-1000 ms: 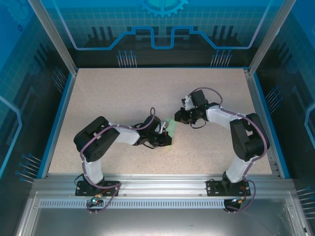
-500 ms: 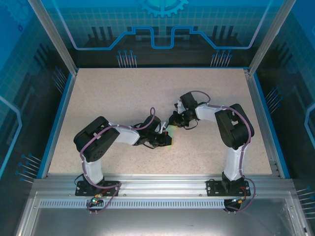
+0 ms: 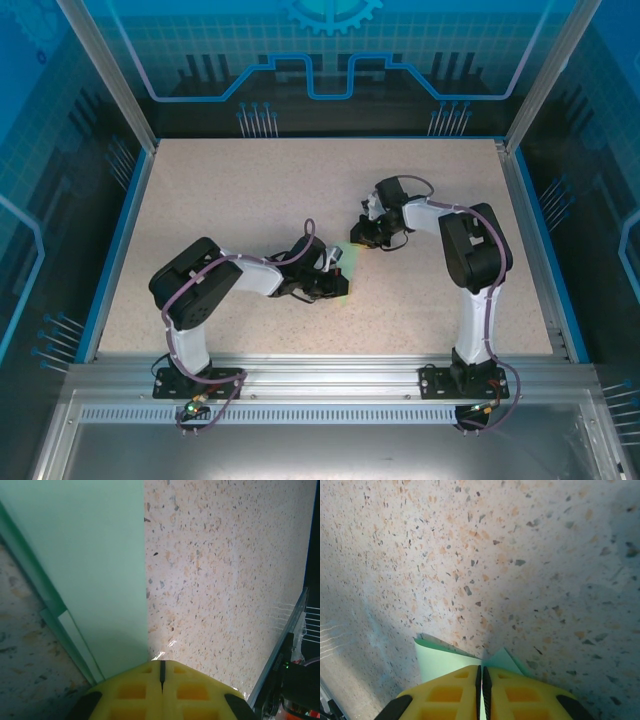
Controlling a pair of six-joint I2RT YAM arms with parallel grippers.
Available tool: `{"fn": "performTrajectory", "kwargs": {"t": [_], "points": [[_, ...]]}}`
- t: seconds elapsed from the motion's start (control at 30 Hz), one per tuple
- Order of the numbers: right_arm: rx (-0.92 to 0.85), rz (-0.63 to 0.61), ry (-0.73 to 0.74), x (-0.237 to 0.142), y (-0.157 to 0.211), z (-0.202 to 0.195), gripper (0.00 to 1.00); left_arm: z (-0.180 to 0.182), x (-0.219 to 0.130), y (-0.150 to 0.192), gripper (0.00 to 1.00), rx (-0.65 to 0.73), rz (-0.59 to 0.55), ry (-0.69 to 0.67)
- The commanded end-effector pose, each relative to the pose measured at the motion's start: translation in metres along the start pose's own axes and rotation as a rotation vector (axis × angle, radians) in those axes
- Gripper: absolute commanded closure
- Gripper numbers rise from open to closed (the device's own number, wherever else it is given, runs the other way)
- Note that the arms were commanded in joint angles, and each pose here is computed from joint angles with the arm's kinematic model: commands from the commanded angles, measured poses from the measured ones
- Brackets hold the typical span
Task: Fold a paper plane with a square sheet of paper (fold left side to right side)
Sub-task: Fold the wing for the fifth time at the center of the table, then turn over the paper plane at the center of the table.
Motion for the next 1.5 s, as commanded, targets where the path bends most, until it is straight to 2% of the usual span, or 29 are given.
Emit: {"fn": "performTrajectory", "kwargs": {"t": [0.0,0.17,0.33,0.73,0.8,0.97,1.07,1.17,1.27,1.33,1.47], "points": [[0.020,-0.028,0.093,0.004,-0.011,-0.023,0.86,0.036,-0.001,0.044,0.94,-0.132,0.161,-0.180],[0.024,-0.024,0.097,0.005,-0.012,-0.022,0.86,0.015,-0.002,0.057,0.93,-0.054,0.224,-0.153],[0.018,-0.021,0.095,0.005,-0.014,-0.017,0.86,0.012,-0.001,0.074,0.93,-0.045,0.276,-0.161],[0.021,-0.011,0.022,0.003,-0.019,-0.009,0.85,0.016,-0.012,0.093,0.93,-0.072,0.277,-0.158],[0.014,-0.016,0.004,-0.001,-0.021,-0.004,0.82,0.014,-0.015,0.093,0.93,-0.067,0.267,-0.151],[-0.030,-0.066,-0.036,-0.026,-0.035,0.010,0.70,0.006,-0.022,0.089,0.93,-0.043,0.242,-0.140],[-0.069,-0.098,-0.065,-0.047,-0.041,0.022,0.65,-0.005,-0.032,0.083,0.90,-0.010,0.198,-0.121],[-0.105,-0.152,-0.036,-0.073,-0.038,0.033,0.57,-0.018,-0.050,0.074,0.84,0.040,0.129,-0.157],[-0.111,-0.203,0.044,-0.098,-0.025,0.040,0.50,-0.028,-0.073,0.063,0.78,0.081,0.023,-0.257],[-0.098,-0.203,0.116,-0.108,-0.010,0.042,0.46,-0.030,-0.092,0.055,0.71,0.095,-0.086,-0.366],[-0.098,-0.169,0.179,-0.100,0.031,0.049,0.43,-0.034,-0.126,0.042,0.55,0.096,-0.297,-0.573]]}}
Point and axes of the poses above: each hand's point on the last joint's axis, 136 mm out from that joint toward the fingers, its own x axis out along the fingers, its own z axis along the line the jaws close on, y = z × x, the point moved 10 cm from there along -x, back along the fingers, and after that the axes turned 8 degrees about x, right-handed, at the moved point
